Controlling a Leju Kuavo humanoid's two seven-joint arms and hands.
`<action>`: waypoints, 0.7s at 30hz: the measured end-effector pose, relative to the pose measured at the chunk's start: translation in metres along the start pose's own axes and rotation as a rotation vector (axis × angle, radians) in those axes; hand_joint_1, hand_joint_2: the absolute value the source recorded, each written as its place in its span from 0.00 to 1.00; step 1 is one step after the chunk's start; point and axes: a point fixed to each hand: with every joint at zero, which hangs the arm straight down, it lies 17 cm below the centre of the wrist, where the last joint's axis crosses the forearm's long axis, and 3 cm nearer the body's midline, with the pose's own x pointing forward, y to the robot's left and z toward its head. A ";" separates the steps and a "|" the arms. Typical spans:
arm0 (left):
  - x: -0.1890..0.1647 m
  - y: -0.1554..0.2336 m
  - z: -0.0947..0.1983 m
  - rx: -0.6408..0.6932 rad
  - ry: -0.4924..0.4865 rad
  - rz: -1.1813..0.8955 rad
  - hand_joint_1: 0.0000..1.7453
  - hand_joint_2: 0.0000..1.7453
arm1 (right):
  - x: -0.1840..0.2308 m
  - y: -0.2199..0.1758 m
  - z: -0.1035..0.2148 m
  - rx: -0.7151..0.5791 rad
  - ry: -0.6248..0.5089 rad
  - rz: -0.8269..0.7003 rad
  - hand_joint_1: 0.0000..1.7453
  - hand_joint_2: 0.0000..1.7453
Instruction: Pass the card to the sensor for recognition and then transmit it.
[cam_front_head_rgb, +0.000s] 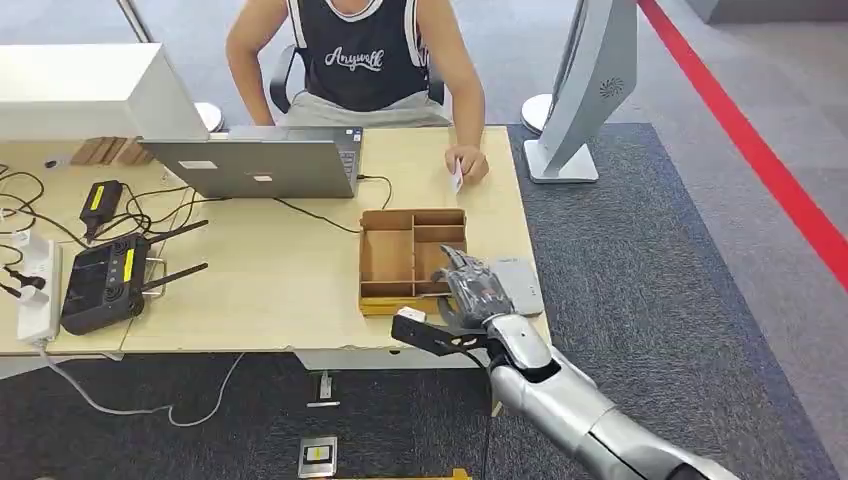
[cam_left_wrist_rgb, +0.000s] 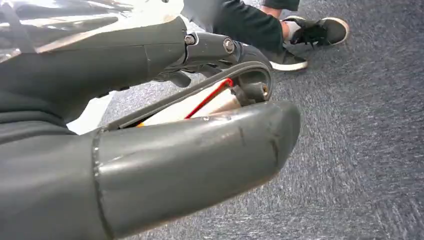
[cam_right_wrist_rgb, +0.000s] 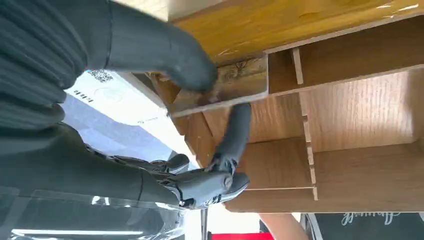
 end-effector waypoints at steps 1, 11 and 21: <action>0.000 0.000 0.000 0.000 0.000 0.000 0.00 0.00 | -0.001 0.000 0.000 0.001 0.002 -0.001 1.00 1.00; 0.000 0.000 0.000 0.000 0.002 0.000 0.00 0.00 | -0.002 0.000 -0.002 0.003 0.013 -0.016 1.00 1.00; 0.001 0.000 0.000 0.000 -0.004 -0.002 0.00 0.00 | -0.011 0.003 0.001 0.001 0.046 -0.037 1.00 1.00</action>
